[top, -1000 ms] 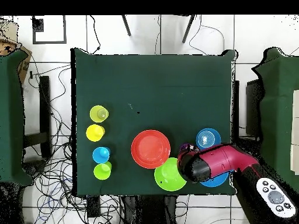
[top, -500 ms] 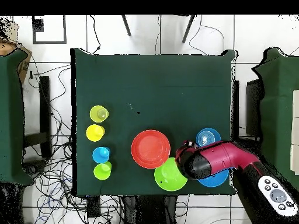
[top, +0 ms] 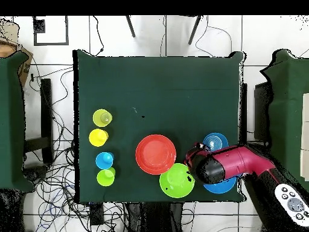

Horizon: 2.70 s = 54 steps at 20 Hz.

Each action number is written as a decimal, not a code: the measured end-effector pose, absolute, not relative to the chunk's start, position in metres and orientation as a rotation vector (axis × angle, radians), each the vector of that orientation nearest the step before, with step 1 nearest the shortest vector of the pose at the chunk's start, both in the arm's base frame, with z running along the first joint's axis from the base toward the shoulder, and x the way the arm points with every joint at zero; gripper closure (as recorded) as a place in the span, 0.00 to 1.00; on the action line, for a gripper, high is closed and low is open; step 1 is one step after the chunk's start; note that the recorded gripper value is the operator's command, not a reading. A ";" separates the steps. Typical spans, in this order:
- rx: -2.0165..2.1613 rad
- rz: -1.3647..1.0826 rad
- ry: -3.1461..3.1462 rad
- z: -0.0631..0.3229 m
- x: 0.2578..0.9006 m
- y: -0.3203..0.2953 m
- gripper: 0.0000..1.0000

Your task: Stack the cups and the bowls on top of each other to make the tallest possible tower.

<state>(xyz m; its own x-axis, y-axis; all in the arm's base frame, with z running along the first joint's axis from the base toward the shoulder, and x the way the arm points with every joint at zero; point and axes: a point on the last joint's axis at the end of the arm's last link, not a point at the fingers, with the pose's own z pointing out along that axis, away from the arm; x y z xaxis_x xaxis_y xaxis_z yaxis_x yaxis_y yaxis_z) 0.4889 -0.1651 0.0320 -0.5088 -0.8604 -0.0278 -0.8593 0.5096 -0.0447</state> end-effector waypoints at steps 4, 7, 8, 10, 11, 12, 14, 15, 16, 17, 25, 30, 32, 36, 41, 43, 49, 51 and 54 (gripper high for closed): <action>-1.509 -0.036 2.693 0.030 0.493 -0.171 0.00; -1.498 -0.022 2.703 0.027 0.493 -0.173 0.00; -1.498 -0.017 2.708 0.026 0.493 -0.173 0.00; -1.501 -0.005 2.718 0.024 0.491 -0.173 0.00; -1.502 0.002 2.723 0.023 0.490 -0.172 0.00; -1.504 0.006 2.725 0.022 0.490 -0.172 0.00; -1.507 0.016 2.733 0.021 0.488 -0.171 0.00; -1.507 0.017 2.733 0.021 0.488 -0.171 0.00; -1.508 0.017 2.734 0.021 0.488 -0.171 0.00; -1.508 0.017 2.734 0.021 0.488 -0.171 0.00; -1.511 0.017 2.739 0.021 0.487 -0.171 0.00; -1.512 0.017 2.741 0.021 0.487 -0.172 0.00; -1.511 0.015 2.744 0.021 0.488 -0.173 0.00; -1.505 0.006 2.754 0.021 0.492 -0.177 0.00; -1.477 0.016 2.783 0.012 0.503 -0.184 0.00; -1.471 0.022 2.794 0.009 0.506 -0.186 0.00; -1.483 0.055 2.822 -0.008 0.520 -0.198 0.00; -1.512 0.065 2.823 -0.015 0.529 -0.206 0.00; -1.539 0.066 2.819 -0.021 0.538 -0.213 0.00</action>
<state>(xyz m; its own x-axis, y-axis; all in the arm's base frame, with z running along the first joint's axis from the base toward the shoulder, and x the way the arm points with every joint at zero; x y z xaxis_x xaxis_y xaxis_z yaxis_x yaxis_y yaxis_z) 0.5375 -0.2126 -0.0205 -0.5390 -0.8413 0.0420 -0.8384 0.5406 0.0699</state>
